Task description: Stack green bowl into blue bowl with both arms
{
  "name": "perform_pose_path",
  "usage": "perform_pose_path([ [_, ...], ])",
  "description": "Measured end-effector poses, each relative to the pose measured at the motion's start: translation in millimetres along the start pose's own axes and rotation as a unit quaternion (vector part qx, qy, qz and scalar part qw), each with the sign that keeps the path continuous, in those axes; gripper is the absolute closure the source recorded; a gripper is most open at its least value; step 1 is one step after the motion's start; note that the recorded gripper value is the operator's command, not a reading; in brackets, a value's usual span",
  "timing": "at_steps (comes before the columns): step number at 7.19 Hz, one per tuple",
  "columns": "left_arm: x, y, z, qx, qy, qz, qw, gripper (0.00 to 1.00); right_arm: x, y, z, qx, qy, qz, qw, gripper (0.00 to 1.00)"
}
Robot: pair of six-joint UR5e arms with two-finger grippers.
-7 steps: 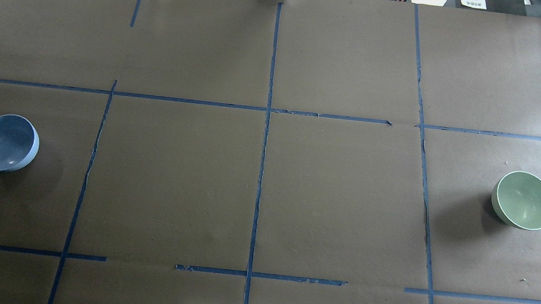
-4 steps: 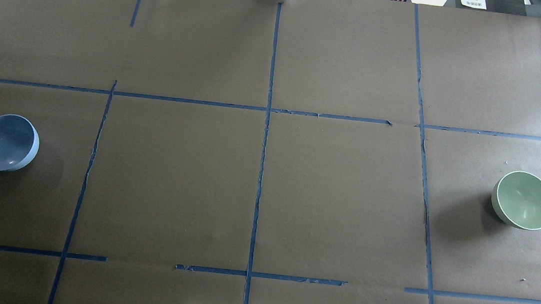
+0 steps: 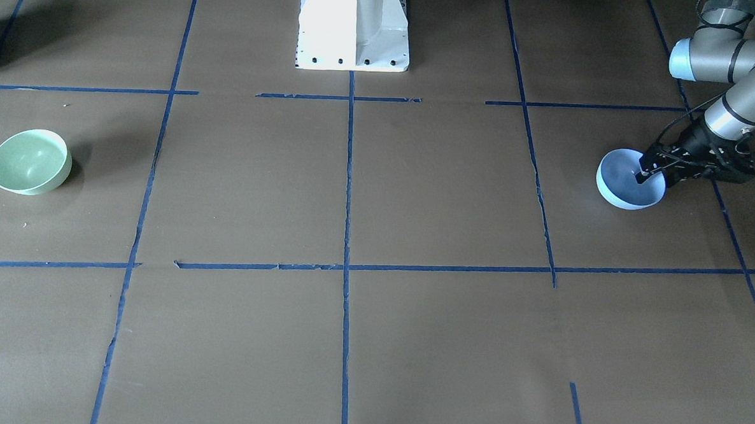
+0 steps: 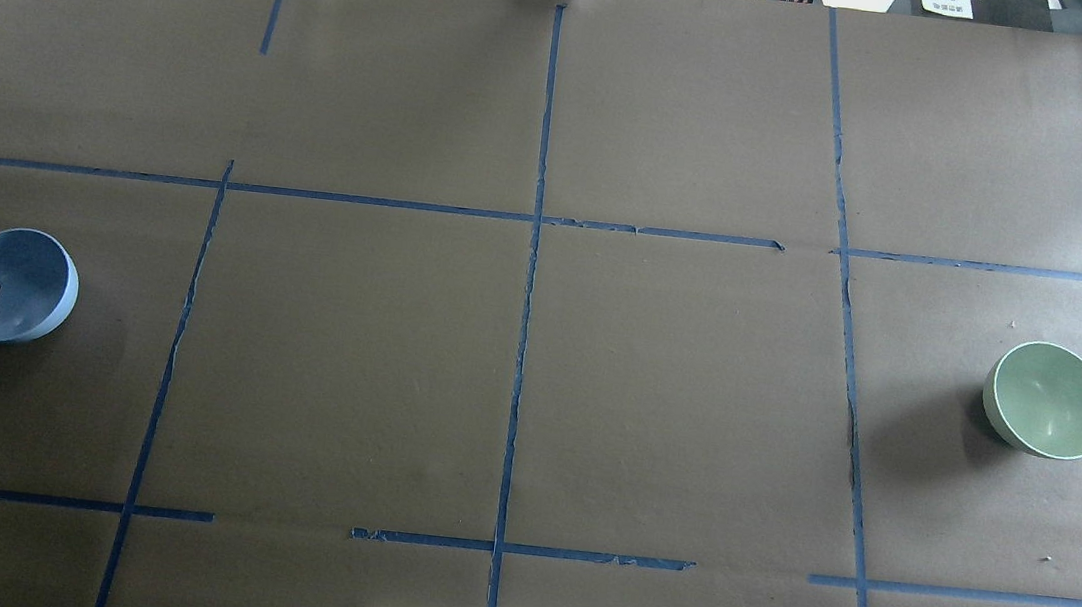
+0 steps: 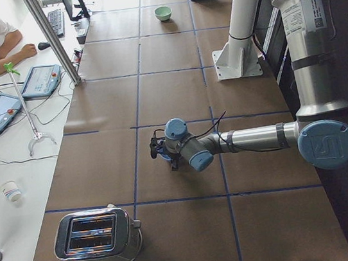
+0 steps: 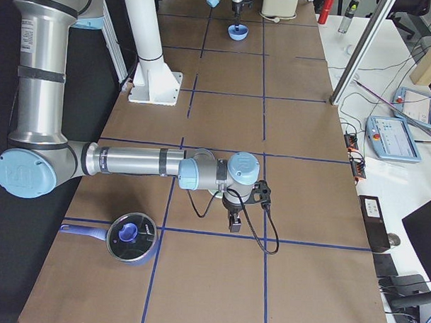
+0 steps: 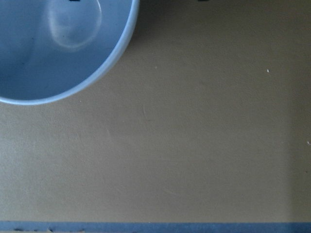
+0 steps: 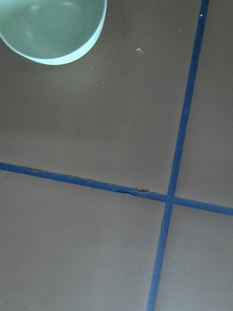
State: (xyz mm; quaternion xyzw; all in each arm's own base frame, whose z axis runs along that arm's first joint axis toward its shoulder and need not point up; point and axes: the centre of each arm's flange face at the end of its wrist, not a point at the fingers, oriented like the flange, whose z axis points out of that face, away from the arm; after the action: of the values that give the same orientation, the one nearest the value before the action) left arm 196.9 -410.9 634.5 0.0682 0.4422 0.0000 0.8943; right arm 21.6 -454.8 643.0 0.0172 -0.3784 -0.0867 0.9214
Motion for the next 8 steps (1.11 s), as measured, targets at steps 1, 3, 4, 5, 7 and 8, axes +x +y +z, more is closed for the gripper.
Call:
perform_pose_path([
  [1,3,-2,-2,0.002,0.003,0.001,1.0000,1.00,0,1,0,0.000,0.000,0.000,1.0000,0.00],
  [3,22,-10,-10,0.007,0.011,0.005,0.9999,1.00,1,2,1,-0.001,0.000,0.001,1.0000,0.00],
  [4,44,-24,-17,0.006,0.011,0.004,0.9999,1.00,1,2,1,-0.001,0.000,0.001,1.0000,0.00],
  [5,85,-49,-28,0.004,0.008,-0.008,0.9999,1.00,1,2,1,-0.001,0.000,0.001,1.0000,0.00],
  [7,216,-104,-49,0.000,0.025,-0.061,0.9978,1.00,-1,1,3,-0.003,-0.001,-0.001,1.0000,0.00],
  [8,304,-112,-45,-0.012,0.033,-0.089,0.9954,1.00,-4,0,5,-0.006,-0.002,-0.004,1.0000,0.00],
])
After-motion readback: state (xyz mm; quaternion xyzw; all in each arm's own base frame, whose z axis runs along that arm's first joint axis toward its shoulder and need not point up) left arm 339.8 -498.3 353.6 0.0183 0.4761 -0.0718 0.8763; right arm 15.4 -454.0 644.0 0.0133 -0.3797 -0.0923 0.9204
